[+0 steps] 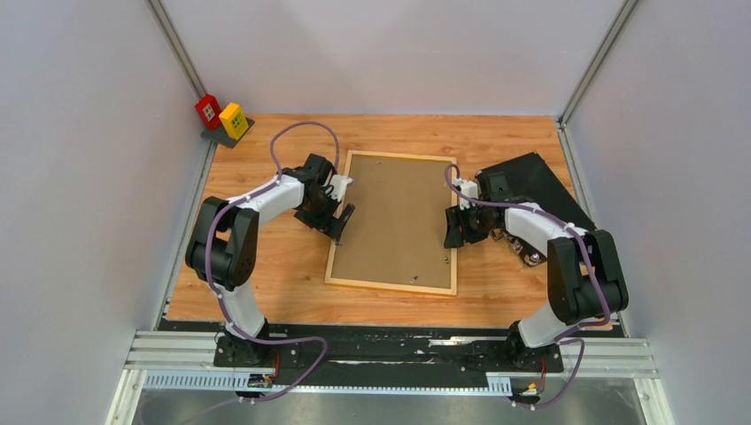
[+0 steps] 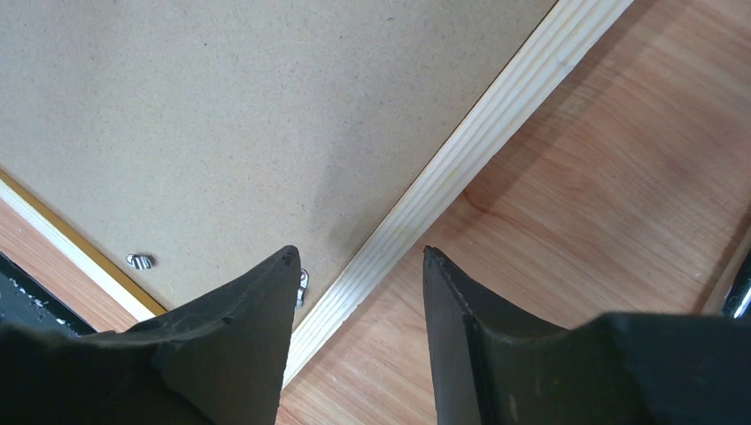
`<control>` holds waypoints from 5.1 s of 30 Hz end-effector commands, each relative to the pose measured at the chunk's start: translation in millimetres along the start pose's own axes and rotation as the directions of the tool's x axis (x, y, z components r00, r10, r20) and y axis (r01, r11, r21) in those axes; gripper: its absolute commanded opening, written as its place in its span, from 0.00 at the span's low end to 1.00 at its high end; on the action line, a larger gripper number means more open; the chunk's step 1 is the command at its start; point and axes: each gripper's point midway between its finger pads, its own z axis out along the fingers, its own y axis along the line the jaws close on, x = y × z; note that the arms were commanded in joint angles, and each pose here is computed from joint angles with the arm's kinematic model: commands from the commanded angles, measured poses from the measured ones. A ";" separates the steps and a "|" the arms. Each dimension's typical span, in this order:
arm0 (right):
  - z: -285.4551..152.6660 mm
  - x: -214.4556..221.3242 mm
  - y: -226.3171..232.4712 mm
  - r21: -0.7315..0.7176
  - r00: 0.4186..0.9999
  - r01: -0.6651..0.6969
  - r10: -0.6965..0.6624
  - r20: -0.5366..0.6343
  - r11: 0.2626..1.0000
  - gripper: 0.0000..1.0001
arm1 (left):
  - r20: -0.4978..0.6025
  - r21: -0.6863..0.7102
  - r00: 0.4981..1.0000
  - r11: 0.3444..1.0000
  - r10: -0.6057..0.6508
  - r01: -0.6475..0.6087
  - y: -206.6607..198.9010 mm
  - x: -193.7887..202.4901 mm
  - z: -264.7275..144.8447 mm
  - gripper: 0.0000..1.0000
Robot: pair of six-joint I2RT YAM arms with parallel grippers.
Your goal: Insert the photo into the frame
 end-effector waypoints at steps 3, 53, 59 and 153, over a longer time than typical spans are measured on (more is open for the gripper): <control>-7.6 -20.5 0.0 0.019 0.997 0.037 -0.039 0.067 0.999 0.52 | -0.047 0.062 0.998 0.998 0.031 -0.028 -14.2 17.4 -7.8 1.00; -2.3 -17.2 -4.0 0.024 0.998 0.028 -0.029 0.048 0.999 0.52 | -0.009 0.134 0.987 0.979 0.158 -0.155 -35.1 18.3 -16.9 1.00; -3.1 -17.1 -3.8 0.026 0.998 0.030 -0.031 0.049 0.999 0.52 | -0.046 0.129 0.986 0.980 0.159 -0.152 -34.8 26.7 -0.7 1.00; -14.7 -14.9 -2.7 0.050 0.996 0.057 -0.060 0.065 0.997 0.52 | 0.093 0.094 0.982 0.980 0.166 -0.174 -39.1 -6.5 -35.0 1.00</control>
